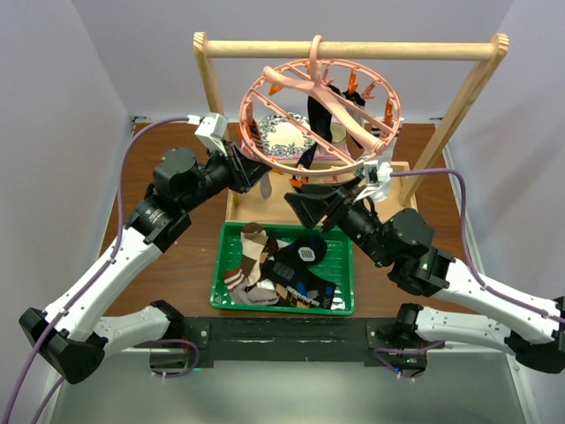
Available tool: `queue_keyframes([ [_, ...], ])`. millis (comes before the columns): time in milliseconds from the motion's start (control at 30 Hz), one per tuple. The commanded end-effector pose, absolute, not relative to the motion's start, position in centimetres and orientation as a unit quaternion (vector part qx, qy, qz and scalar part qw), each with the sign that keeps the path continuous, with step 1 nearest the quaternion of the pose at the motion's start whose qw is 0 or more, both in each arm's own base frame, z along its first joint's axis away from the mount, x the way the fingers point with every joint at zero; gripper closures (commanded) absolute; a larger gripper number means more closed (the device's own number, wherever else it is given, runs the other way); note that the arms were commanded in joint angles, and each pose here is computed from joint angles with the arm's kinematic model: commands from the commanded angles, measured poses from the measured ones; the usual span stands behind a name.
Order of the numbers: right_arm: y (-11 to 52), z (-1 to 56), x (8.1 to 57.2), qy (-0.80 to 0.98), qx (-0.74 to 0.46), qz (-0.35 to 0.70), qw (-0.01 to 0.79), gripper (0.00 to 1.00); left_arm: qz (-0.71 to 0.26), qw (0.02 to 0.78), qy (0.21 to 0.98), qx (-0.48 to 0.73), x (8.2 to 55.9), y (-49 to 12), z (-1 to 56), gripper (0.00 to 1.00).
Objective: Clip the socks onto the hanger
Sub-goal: Open the clamp at the hanger.
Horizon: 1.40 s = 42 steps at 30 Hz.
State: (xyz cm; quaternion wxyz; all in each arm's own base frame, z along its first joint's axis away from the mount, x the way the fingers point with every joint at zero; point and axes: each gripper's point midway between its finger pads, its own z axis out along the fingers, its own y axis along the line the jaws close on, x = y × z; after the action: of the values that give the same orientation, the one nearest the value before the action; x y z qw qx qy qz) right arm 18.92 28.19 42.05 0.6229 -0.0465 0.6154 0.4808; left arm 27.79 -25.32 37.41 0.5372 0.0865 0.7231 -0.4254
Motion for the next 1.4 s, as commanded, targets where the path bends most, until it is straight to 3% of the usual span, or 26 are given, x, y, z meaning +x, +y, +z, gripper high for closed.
queue_keyframes([
  [0,30.7,41.5,16.2,0.614,-0.175,0.488,0.596,0.39,-0.436,0.564,0.695,0.089,27.9,-25.1,40.3,0.87],
  [300,36.4,34.7,14.5,0.637,-0.345,0.46,0.514,0.45,-0.43,0.563,0.7,0.094,28.0,-25.1,41.0,0.84],
  [733,30.2,39.8,20.4,0.534,-0.278,0.292,0.743,0.46,-0.424,0.558,0.707,0.098,27.6,-24.9,41.2,0.8],
  [1033,31.6,40.1,22.2,0.519,-0.315,0.221,0.763,0.46,-0.43,0.54,0.717,0.099,26.5,-24.7,40.8,0.76],
  [1367,30.2,41.2,24.2,0.489,-0.267,0.152,0.816,0.51,-0.436,0.528,0.721,0.102,25.9,-25.0,40.2,0.76],
])
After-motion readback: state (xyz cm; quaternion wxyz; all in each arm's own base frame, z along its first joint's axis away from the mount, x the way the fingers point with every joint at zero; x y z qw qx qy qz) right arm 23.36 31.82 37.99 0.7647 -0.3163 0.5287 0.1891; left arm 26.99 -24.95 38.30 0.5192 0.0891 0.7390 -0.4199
